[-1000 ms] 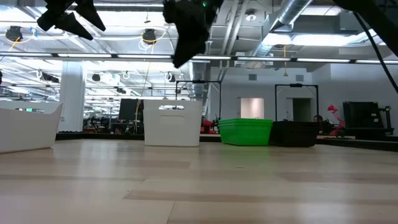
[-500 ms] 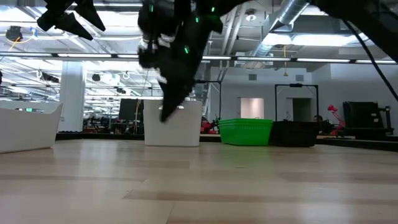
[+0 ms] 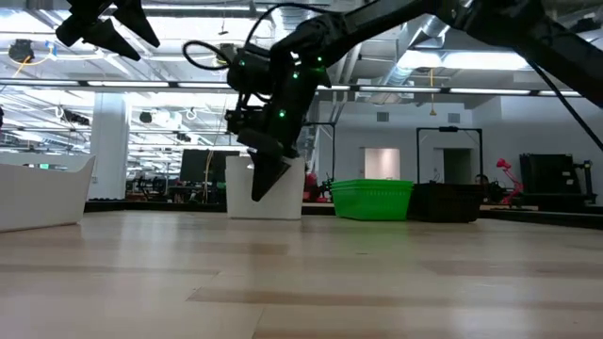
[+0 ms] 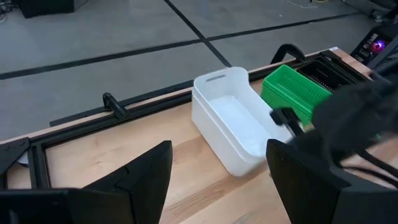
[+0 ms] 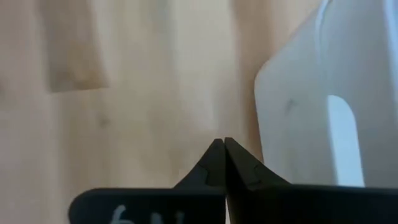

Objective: Stack baskets by color
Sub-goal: Adjust the white stacked bins, then adjust the green stacked bins

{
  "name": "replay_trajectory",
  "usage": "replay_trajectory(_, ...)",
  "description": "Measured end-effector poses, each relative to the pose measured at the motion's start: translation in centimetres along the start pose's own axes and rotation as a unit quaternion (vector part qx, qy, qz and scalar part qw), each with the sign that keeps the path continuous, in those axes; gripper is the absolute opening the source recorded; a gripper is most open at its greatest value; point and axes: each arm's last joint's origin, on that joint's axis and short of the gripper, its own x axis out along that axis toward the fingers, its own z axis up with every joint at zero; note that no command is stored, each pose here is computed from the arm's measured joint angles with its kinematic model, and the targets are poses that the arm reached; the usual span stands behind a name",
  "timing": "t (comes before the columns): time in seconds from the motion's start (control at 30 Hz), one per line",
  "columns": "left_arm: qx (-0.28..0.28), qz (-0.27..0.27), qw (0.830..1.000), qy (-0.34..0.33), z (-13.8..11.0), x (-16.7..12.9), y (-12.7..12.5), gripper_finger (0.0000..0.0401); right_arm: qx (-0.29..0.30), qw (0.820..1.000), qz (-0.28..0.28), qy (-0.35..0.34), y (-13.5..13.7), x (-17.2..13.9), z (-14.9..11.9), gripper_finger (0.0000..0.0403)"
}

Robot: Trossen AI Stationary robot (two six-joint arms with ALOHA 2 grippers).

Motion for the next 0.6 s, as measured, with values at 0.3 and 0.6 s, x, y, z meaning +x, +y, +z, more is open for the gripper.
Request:
replay_trajectory(0.3,0.001,0.002,1.0,-0.001,0.0,0.0,0.0,0.0249,0.021,1.0,-0.01,-0.01,-2.3,-0.2,0.2,0.0006)
replay_trajectory(0.6,0.008,0.007,1.0,0.003,-0.1,0.0,0.2,0.0249,-0.041,0.999,-0.021,0.008,1.8,-8.2,0.7,0.0016)
